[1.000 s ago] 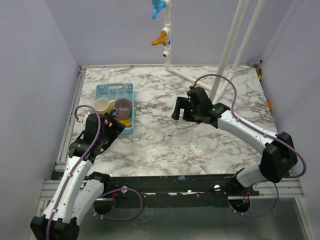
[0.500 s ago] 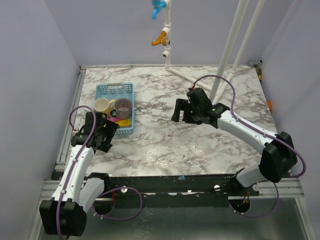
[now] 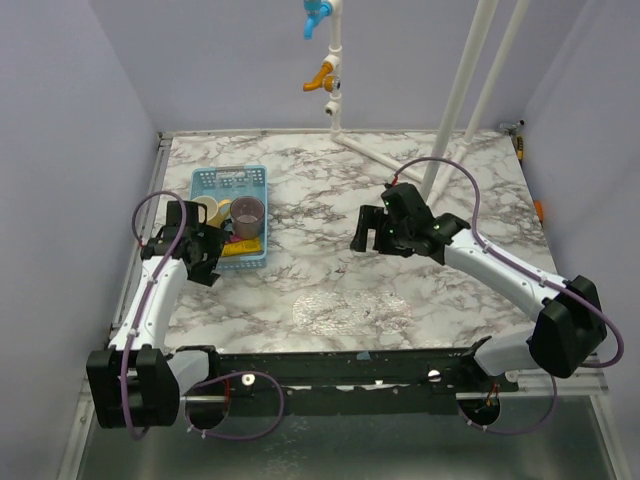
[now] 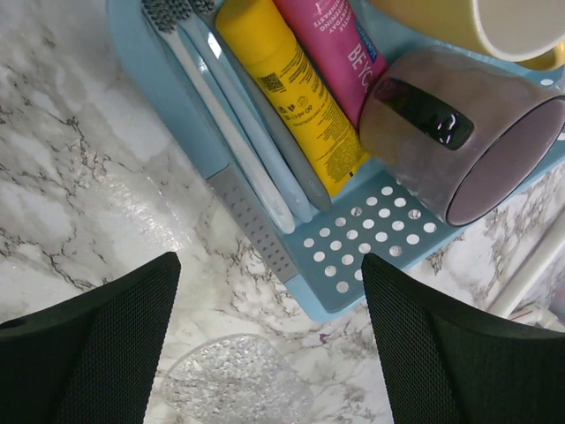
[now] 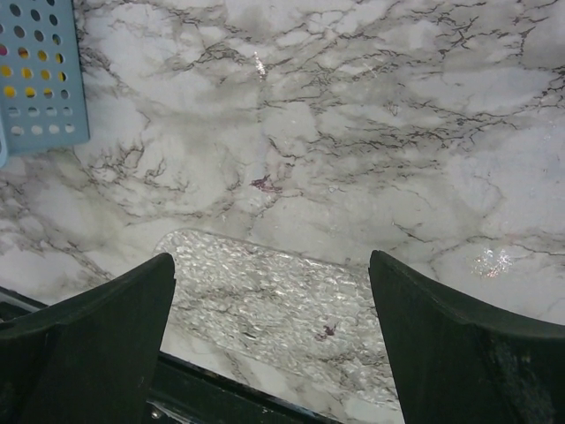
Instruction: Prepare toiletry sets of a toothbrush and toothpaste on the tray
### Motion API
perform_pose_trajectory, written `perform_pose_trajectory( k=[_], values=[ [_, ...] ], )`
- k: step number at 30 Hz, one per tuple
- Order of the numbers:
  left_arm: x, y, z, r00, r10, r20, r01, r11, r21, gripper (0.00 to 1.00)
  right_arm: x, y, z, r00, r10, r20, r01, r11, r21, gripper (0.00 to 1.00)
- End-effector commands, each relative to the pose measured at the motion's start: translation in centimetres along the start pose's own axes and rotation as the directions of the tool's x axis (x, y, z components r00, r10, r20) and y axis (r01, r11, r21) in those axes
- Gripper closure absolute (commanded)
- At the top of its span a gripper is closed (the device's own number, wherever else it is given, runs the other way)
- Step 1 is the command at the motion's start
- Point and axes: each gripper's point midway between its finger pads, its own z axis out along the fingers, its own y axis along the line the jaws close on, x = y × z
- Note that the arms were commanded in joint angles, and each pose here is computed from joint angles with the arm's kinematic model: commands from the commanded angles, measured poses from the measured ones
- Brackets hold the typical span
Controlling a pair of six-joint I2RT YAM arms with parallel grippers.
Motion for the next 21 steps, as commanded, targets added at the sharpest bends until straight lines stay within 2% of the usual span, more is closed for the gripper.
perform_pose_trajectory(
  k=[1,6,12,21],
  values=[
    [-0.6,-1.1,0.4,1.0,-0.002,-0.01,0.002,1.0,-0.013,0.19,1.0,-0.3,-0.3,1.0,-0.015,-0.022,0.015,1.0,-0.003,0.06],
    [-0.6,-0.9,1.1,1.0,0.001,-0.032,-0.002,0.999,-0.05,0.26,1.2,-0.4,0.0,0.999,-0.018,-0.033,0.018,1.0,-0.002,0.06],
    [-0.1,-0.2,2.1,0.999,0.001,-0.053,-0.006,0.996,-0.092,0.27,1.6,-0.7,0.3,0.999,-0.022,-0.042,0.022,1.0,0.004,0.06],
    [0.3,-0.2,3.4,0.995,0.02,-0.094,-0.031,0.993,-0.112,0.42,2.0,-1.2,0.4,0.998,-0.029,-0.052,0.03,0.999,0.024,0.06]
  ],
)
